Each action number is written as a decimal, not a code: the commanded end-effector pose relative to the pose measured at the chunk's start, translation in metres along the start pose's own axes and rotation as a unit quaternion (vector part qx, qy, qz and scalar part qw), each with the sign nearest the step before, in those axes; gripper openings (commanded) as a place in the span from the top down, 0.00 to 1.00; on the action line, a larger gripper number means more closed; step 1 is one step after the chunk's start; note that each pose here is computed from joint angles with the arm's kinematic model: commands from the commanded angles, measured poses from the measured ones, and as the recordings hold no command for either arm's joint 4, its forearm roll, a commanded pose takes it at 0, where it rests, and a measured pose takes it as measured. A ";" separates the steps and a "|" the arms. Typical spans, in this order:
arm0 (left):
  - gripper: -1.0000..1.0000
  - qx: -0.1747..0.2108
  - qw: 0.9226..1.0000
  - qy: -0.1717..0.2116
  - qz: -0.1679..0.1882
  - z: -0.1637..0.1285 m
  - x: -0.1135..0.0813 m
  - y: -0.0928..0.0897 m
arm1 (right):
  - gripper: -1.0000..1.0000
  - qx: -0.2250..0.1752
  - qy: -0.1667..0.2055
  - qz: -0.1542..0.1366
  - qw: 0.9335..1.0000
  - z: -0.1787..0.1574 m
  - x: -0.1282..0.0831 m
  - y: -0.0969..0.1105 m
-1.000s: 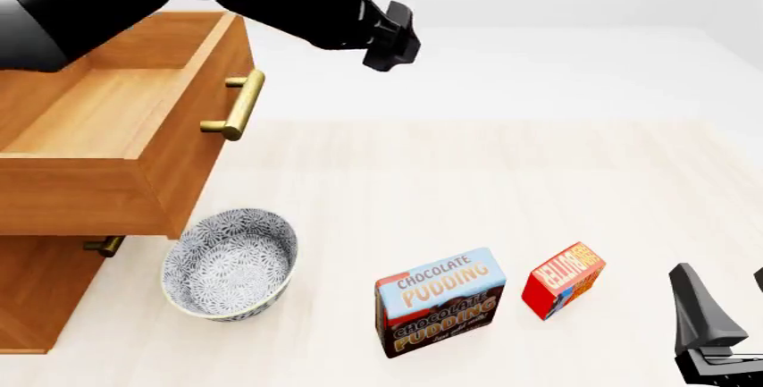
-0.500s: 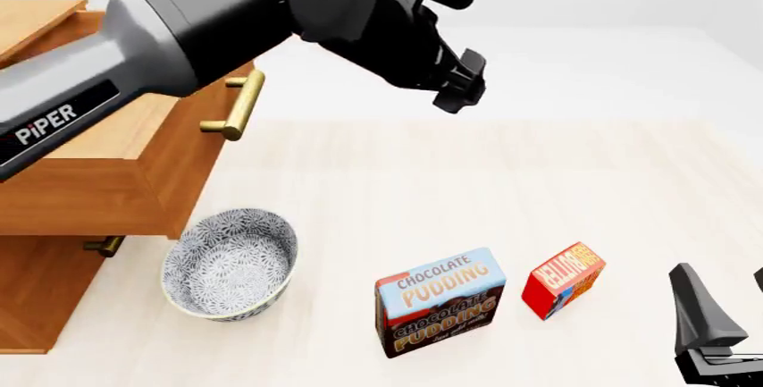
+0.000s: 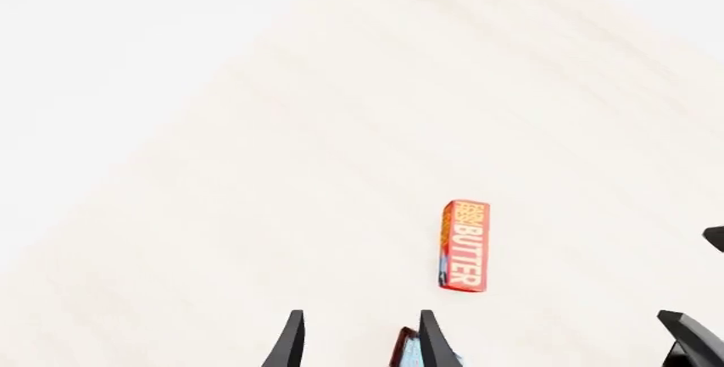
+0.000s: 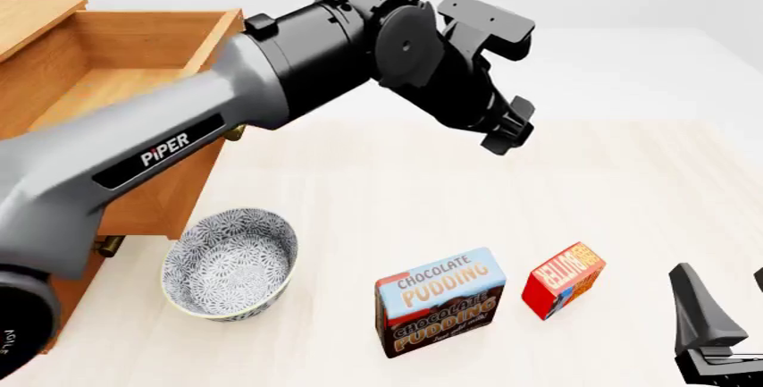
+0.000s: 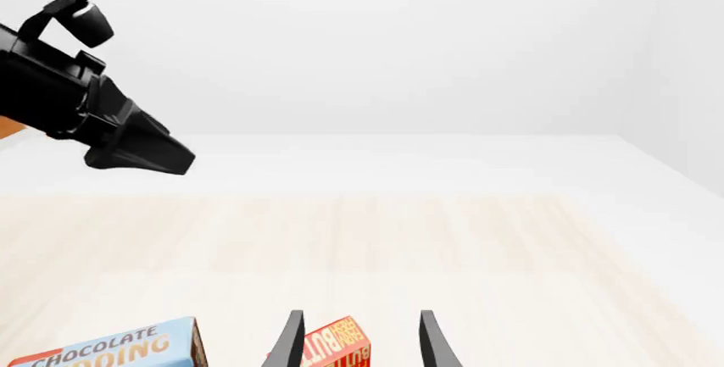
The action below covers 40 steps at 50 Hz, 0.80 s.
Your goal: Put the butter at the back in the top drawer of the cabinet and close it.
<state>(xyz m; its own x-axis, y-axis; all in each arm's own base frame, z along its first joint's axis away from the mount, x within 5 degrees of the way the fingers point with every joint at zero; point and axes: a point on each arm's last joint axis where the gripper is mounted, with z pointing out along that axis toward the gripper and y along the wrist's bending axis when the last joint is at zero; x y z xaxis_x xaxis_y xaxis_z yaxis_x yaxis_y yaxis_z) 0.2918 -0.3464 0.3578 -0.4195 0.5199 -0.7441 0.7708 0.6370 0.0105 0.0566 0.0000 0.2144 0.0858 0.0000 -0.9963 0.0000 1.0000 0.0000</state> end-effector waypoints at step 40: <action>0.00 0.032 0.998 0.061 -0.013 0.076 0.022 -0.049 | 0.00 0.000 0.000 0.000 1.000 0.000 0.000 0.000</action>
<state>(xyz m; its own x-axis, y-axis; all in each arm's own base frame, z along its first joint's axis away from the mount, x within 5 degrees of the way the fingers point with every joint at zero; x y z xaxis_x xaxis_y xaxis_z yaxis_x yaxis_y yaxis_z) 0.2846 -0.4005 0.3002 -0.4754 0.5669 -0.6727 0.7884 0.6139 -0.0398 0.0566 0.0000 0.2144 0.0858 0.0000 -0.9963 0.0000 1.0000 0.0000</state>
